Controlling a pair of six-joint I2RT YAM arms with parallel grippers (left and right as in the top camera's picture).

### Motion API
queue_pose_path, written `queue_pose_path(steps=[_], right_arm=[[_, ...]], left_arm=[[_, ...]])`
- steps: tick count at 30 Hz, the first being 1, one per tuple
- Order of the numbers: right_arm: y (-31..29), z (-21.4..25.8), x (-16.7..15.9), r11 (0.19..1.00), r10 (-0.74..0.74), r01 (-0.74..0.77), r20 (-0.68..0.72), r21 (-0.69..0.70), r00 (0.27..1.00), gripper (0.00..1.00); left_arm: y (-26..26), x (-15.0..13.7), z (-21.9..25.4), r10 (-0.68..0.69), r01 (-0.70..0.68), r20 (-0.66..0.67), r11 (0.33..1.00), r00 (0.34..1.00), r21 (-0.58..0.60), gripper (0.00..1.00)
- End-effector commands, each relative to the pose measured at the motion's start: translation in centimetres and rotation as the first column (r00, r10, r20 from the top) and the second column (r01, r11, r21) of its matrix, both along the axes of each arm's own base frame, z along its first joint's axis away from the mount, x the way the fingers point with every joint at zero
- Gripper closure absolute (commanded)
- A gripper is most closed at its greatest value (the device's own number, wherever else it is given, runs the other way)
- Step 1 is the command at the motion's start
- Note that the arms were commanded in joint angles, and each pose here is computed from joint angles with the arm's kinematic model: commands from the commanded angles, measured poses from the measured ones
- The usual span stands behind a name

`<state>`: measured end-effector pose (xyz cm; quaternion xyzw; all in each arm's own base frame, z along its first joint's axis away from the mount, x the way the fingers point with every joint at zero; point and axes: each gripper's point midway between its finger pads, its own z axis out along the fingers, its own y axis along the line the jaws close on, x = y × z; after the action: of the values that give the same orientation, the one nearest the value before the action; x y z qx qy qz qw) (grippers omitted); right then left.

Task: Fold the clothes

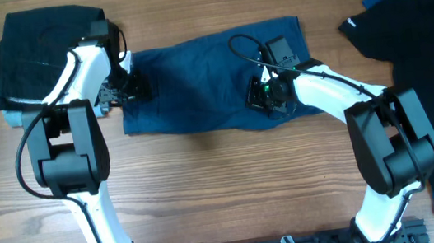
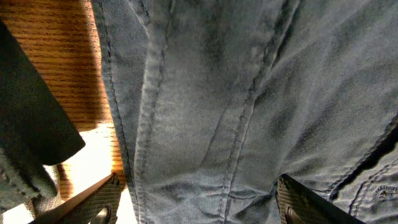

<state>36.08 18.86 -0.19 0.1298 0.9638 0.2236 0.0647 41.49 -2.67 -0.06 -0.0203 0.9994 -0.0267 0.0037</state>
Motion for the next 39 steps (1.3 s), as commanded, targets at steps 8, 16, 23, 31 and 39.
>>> queue_pose_path(steps=[8,16,23,31,39], right_arm=[[-0.2,0.1,-0.4,1.000,0.012,-0.012,0.008,-0.022,1.000,0.92],[0.2,1.0,0.5,1.000,0.013,-0.013,0.048,-0.009,0.999,0.87],[1.7,11.1,4.5,0.997,0.020,-0.043,0.290,0.071,0.957,0.81],[6.9,6.4,1.1,0.991,0.106,-0.118,0.161,0.068,0.981,0.96],[12.1,-3.8,-1.5,0.992,0.112,-0.113,0.021,0.048,0.994,0.96]], left_arm=[[0.0,-1.9,-4.3,0.015,-0.020,-0.090,0.998,0.996,-0.052,0.52],[-0.1,-1.3,-3.0,0.015,-0.019,-0.068,0.998,0.998,-0.060,0.96],[-1.1,2.7,6.4,-0.008,0.015,0.110,0.998,0.994,-0.065,0.96],[-6.2,4.3,15.5,-0.109,0.133,0.279,0.989,0.954,-0.069,0.96],[-6.7,4.1,18.8,-0.117,0.146,0.319,0.987,0.941,-0.071,0.95]])
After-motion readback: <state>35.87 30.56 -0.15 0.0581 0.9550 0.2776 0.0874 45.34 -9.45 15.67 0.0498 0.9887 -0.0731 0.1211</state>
